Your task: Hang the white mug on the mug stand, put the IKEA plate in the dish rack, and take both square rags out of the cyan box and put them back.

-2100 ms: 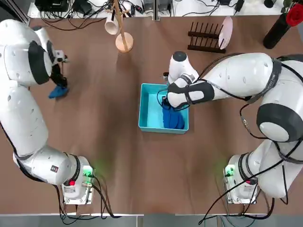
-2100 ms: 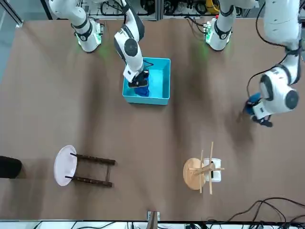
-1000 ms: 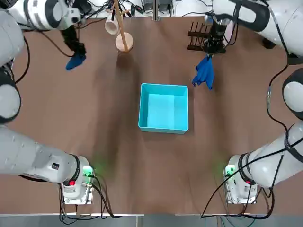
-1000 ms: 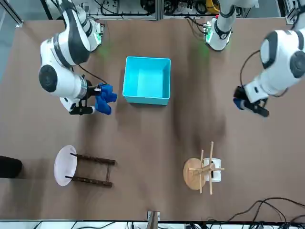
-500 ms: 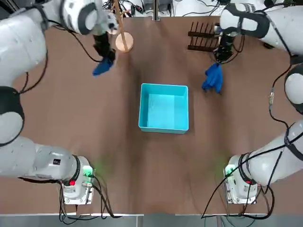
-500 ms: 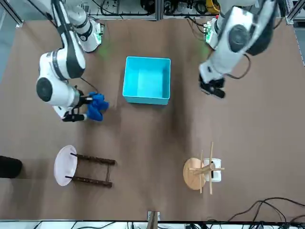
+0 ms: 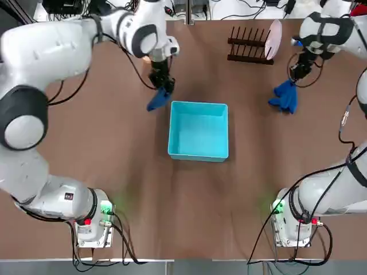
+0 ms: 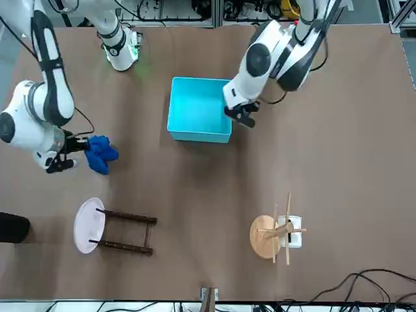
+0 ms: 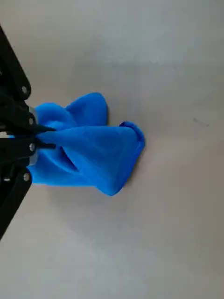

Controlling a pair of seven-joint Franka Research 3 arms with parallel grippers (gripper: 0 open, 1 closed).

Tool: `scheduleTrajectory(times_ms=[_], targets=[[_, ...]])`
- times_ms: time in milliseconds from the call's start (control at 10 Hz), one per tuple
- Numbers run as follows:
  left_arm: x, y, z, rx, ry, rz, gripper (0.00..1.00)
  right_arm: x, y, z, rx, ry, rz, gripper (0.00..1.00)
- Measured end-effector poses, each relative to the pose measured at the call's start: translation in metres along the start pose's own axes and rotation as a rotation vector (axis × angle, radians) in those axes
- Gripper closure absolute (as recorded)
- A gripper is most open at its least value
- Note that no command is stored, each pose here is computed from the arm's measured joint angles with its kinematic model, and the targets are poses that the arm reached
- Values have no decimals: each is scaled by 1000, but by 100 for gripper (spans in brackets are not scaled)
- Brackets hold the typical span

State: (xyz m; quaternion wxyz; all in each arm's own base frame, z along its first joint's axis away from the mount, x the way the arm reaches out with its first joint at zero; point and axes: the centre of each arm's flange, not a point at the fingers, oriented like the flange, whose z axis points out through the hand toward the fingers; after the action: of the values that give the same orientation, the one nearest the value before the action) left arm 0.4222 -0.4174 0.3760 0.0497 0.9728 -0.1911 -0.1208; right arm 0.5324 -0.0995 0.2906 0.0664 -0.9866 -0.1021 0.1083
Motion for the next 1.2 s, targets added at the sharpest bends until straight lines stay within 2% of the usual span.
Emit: scheduleTrajectory(times_ms=[300, 500, 900, 1200], targets=[[13, 47, 53, -32, 21, -38, 81, -16, 55, 14, -8, 31, -80, 96], [12, 64, 82, -33, -13, -64, 74, 0, 41, 40, -23, 34, -88, 96], [20, 61, 75, -46, -2, -78, 15, 53, -89, 66, -31, 39, 37, 96], [15, 60, 45, -18, 32, -75, 15, 65, -152, 71, -10, 45, 116, 96]])
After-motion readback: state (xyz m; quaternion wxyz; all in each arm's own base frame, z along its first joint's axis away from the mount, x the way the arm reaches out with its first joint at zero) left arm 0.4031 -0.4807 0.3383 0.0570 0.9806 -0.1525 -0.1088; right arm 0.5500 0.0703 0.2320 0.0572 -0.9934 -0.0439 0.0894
